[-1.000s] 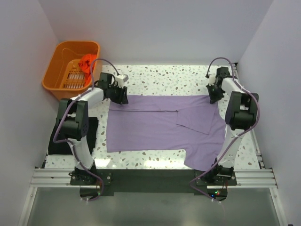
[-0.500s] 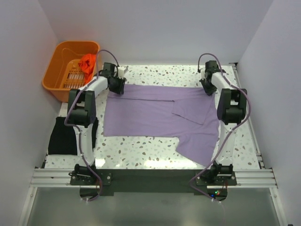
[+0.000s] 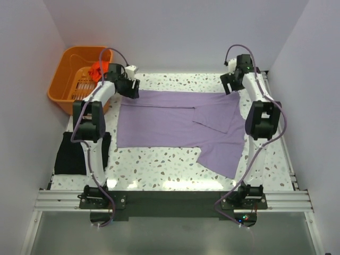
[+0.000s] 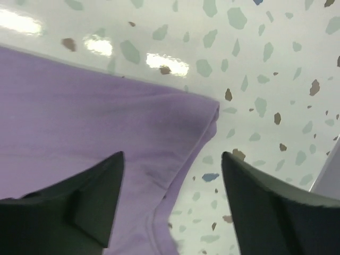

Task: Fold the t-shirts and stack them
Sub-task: Fold the tshirt

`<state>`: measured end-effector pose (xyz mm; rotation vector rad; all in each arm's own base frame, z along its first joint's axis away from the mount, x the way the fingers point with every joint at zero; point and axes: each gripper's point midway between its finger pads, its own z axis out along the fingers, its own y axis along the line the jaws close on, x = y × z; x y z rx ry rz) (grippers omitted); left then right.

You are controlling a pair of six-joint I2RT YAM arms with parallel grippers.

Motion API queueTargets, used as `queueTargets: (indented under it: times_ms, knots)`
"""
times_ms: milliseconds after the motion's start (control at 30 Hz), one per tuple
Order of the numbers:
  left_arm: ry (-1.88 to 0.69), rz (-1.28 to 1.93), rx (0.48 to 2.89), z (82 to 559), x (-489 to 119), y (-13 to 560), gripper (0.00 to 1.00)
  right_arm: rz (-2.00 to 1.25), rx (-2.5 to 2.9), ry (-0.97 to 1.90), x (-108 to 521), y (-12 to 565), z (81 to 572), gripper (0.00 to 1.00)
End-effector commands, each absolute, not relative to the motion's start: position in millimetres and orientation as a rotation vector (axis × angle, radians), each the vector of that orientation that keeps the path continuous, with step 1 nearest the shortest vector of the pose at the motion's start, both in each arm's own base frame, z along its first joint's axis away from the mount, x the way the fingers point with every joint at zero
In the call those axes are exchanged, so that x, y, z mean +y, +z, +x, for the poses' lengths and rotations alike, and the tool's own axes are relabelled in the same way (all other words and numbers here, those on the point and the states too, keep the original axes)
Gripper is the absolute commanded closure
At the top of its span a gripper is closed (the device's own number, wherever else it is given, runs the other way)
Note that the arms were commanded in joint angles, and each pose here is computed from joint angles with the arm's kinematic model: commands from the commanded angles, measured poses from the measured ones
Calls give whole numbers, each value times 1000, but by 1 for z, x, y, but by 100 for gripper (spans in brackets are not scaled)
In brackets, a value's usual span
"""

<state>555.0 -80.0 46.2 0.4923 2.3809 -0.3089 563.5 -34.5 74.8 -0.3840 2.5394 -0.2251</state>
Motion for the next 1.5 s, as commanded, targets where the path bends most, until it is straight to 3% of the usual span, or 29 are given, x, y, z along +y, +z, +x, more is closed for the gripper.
queueTargets:
  times_ms: [0,67,100,200,233,433,600,900,1300,1467]
  knots:
    - [-445,635,2097,543,-108,169,30,-510,2380,-52,-6,179,535,13]
    - [-493,703,2082,520,-114,174,19,-625,2420,19,3,180,505,1]
    - [-522,749,2047,502,-118,193,17,-720,2416,21,3,185,488,2]
    - [-572,872,2075,454,-120,178,16,-989,2476,165,15,177,428,1]
    - [-567,947,2058,431,-118,176,16,-1071,2534,275,22,172,388,2]
    - [-618,1187,2088,325,-109,140,23,-1379,2633,370,12,135,267,13]
    - [-657,1302,2092,264,-105,117,27,-1534,2679,336,10,92,197,27]
    - [-626,1345,2142,241,-95,86,31,-1713,2610,158,16,47,157,37]
    - [-572,1202,2233,263,-88,75,31,-1859,2508,-55,16,4,169,43]
    - [-554,1125,2259,273,-77,77,32,-1884,2494,-72,22,-4,172,60]
